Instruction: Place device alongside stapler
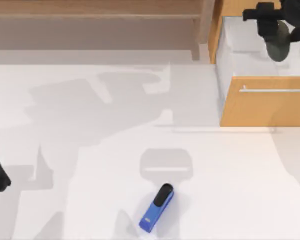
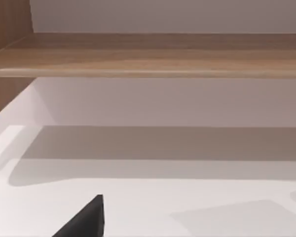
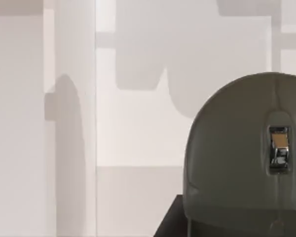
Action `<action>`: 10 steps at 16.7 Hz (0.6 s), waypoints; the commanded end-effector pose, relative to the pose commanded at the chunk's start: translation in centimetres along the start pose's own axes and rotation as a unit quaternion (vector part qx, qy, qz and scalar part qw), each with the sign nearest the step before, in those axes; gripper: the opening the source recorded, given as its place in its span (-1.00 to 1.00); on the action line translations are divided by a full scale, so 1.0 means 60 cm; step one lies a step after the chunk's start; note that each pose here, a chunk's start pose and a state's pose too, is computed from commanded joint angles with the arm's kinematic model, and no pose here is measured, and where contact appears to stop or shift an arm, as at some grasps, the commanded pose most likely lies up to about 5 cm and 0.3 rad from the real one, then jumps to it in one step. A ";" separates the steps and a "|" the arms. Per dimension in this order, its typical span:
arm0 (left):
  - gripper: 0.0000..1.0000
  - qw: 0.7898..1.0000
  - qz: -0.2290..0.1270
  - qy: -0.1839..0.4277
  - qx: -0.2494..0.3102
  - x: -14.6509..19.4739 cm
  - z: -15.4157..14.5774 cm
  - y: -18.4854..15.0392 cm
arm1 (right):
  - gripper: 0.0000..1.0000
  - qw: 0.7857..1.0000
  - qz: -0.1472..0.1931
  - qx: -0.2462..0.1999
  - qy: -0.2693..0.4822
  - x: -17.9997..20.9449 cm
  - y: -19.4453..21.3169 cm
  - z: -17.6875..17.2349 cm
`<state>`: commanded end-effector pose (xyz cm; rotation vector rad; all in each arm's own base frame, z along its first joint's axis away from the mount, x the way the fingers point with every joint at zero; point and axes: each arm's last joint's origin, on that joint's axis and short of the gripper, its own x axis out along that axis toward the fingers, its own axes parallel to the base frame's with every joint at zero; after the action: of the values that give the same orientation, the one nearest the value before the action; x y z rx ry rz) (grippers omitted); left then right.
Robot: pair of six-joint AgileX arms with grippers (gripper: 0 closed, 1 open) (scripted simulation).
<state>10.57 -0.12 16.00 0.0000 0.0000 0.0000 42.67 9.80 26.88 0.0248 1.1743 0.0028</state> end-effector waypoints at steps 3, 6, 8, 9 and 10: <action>1.00 1.000 0.000 0.000 0.000 0.000 0.000 0.000 | -1.00 0.999 0.019 0.012 -0.031 -0.049 0.040 -0.031; 1.00 1.000 0.000 0.000 0.000 0.000 0.000 0.000 | -1.00 0.998 0.042 0.017 -0.037 -0.073 0.085 -0.078; 1.00 1.000 0.000 0.000 0.000 0.000 0.000 0.000 | -1.00 0.998 0.055 0.018 -0.028 -0.077 0.116 -0.116; 1.00 1.000 0.000 0.000 0.000 0.000 0.000 0.000 | -1.00 0.998 0.060 0.018 -0.021 -0.075 0.130 -0.137; 1.00 1.000 0.000 0.000 0.000 0.000 0.000 0.000 | -1.00 0.998 0.064 0.018 -0.011 -0.071 0.143 -0.159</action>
<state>10.57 -0.12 16.00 0.0000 0.0000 0.0000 32.32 18.48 27.33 0.1304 1.1491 0.0944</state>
